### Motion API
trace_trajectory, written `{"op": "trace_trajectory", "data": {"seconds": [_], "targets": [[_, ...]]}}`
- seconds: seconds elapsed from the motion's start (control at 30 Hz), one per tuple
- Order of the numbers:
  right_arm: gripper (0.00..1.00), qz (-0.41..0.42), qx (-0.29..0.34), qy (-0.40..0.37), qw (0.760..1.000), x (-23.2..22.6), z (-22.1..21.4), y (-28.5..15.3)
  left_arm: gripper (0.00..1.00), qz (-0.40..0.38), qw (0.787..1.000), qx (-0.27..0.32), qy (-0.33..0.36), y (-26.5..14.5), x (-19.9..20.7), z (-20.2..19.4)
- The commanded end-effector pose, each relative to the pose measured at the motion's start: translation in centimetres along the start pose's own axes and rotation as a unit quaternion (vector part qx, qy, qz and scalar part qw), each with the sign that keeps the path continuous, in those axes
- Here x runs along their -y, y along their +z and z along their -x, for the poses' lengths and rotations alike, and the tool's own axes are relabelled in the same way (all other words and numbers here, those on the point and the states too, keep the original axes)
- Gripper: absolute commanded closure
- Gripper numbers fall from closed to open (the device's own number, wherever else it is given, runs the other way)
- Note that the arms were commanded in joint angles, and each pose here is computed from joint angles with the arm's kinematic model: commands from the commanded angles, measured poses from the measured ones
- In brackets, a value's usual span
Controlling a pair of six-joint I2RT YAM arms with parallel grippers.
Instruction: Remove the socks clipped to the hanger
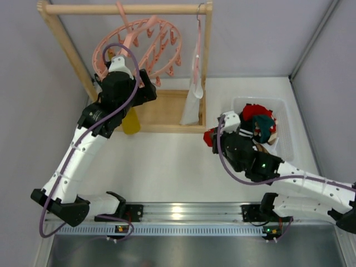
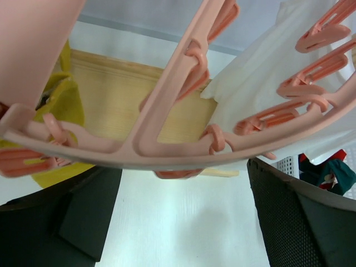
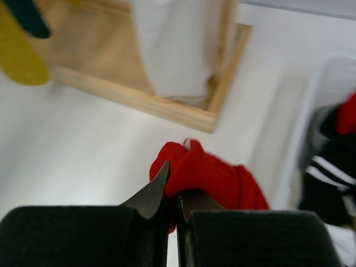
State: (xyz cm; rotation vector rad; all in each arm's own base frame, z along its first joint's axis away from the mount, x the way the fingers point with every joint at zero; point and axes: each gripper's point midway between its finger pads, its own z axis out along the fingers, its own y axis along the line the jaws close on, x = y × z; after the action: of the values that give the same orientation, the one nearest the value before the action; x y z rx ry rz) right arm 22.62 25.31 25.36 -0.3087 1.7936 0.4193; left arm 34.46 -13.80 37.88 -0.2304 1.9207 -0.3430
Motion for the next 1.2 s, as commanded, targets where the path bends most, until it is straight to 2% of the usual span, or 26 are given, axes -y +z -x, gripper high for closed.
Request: {"op": "trace_trajectory", "data": {"seconds": [0.0,0.17,0.3,0.53,0.7,0.87,0.9,0.93,0.97,1.0,1.07,1.1,1.17], "targets": [[1.00,-0.129,-0.023,-0.017,0.991,8.1,1.1,-2.1,0.02,-0.028,0.999,0.038,-0.011,-2.3,0.5,1.9],[1.00,-0.226,-0.024,0.025,0.973,15.5,2.8,-3.8,0.02,-0.032,0.998,0.053,-0.009,-4.7,-0.8,1.7],[1.00,-0.256,-0.036,0.057,0.964,18.9,3.3,-3.7,0.02,-0.027,0.998,0.055,0.001,-5.9,-2.0,0.8],[1.00,-0.356,-0.082,0.102,0.925,26.5,-0.1,-2.4,0.02,0.033,0.997,0.058,0.043,-8.3,-6.1,-0.4],[1.00,-0.375,-0.095,0.133,0.912,28.5,-3.9,-1.9,0.02,0.103,0.989,0.092,0.055,-10.2,-9.9,-0.4],[1.00,-0.365,-0.133,0.142,0.910,28.5,-7.5,-0.8,0.02,0.100,0.988,0.115,0.035,-11.8,-10.6,-0.1],[0.94,-0.366,-0.146,0.142,0.908,28.6,-8.2,-0.7,0.02,0.101,0.988,0.114,0.035,-11.7,-10.5,-0.2],[0.84,-0.365,-0.150,0.142,0.908,28.6,-8.3,-0.5,0.02,0.104,0.987,0.115,0.035,-11.7,-10.7,-0.1],[0.69,-0.363,-0.153,0.142,0.908,28.5,-8.5,-0.5,0.02,0.107,0.987,0.113,0.035,-11.6,-10.7,-0.2],[0.48,-0.363,-0.150,0.143,0.908,28.5,-8.2,-0.5,0.02,0.107,0.987,0.113,0.035,-11.5,-10.7,-0.2],[0.43,-0.359,-0.143,0.145,0.911,28.3,-7.3,-0.7,0.02,0.108,0.988,0.109,0.035,-11.2,-10.6,-0.4],[0.36,-0.356,-0.132,0.143,0.914,28.1,-6.4,-1.1,0.02,0.107,0.988,0.109,0.033,-11.2,-10.6,-0.4],[0.30,-0.349,-0.122,0.137,0.919,27.8,-5.3,-1.6,0.02,0.104,0.988,0.107,0.032,-11.1,-10.5,-0.5]]}}
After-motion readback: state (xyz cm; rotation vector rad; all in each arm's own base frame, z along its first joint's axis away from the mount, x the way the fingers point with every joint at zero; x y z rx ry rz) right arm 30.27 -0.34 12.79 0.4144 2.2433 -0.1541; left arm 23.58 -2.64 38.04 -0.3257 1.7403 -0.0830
